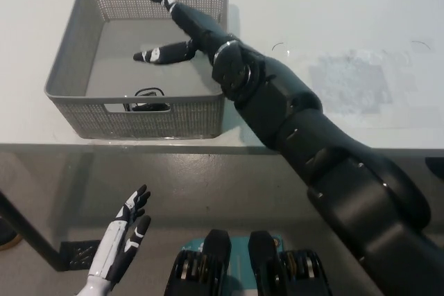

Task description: Use the right hand to pick up a webcam and put it into a container on the left side

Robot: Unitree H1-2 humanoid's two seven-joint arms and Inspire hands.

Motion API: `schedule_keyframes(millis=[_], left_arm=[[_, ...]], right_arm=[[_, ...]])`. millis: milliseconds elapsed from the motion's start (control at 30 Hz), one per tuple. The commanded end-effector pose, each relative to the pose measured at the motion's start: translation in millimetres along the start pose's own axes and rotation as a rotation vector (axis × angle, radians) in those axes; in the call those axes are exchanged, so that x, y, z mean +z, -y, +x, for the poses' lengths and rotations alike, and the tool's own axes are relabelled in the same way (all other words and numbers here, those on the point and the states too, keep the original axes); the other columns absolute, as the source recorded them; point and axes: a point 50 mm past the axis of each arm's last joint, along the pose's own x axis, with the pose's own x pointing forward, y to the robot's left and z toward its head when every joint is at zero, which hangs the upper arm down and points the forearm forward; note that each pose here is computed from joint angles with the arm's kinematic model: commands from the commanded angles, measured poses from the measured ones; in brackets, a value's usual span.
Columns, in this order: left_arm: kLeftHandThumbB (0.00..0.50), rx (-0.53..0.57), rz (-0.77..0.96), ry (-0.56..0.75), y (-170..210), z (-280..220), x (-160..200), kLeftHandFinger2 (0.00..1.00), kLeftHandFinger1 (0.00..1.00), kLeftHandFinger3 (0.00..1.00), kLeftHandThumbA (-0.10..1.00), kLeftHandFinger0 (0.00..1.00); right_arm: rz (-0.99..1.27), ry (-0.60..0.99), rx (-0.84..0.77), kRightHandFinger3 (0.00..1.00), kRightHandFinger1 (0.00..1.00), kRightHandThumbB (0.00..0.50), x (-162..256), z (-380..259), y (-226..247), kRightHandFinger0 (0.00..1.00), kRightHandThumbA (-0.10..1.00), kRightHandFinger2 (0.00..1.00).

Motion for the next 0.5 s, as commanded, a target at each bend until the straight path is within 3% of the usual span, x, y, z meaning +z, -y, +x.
schedule_keyframes(millis=[0,100,167,200,333,467], left_arm=[[0.038,0.002,0.018,0.066,-7.0,5.9,9.0,1.0,1.0,1.0,0.95,1.0],[0.031,-0.004,0.026,0.067,-8.0,5.1,8.6,1.0,1.0,1.0,0.95,1.0],[0.041,-0.005,0.026,0.063,-8.1,5.5,7.7,1.0,1.0,1.0,0.94,1.0],[0.044,-0.006,0.022,0.062,-8.2,5.6,7.3,1.0,1.0,1.0,0.94,1.0],[0.053,-0.002,0.039,0.067,-8.2,6.1,5.7,1.0,1.0,1.0,0.95,1.0],[0.069,0.0,0.035,0.066,-11.1,6.8,5.1,1.0,1.0,1.0,0.96,1.0]], right_arm=[[0.053,0.165,-0.13,1.0,1.0,0.408,46.3,6.1,62.0,1.0,1.0,1.0],[0.118,0.274,-0.209,1.0,1.0,0.352,55.3,-3.1,93.7,1.0,1.0,1.0],[0.117,0.304,-0.243,1.0,1.0,0.406,60.5,-11.0,111.9,1.0,1.0,1.0],[0.119,0.324,-0.266,1.0,1.0,0.373,62.7,-16.5,121.7,1.0,1.0,1.0],[0.193,0.415,-0.364,1.0,1.0,0.386,70.9,-56.1,162.5,1.0,1.0,1.0],[0.273,0.514,-0.444,1.0,1.0,0.363,65.4,-99.7,174.9,1.0,1.0,1.0]])
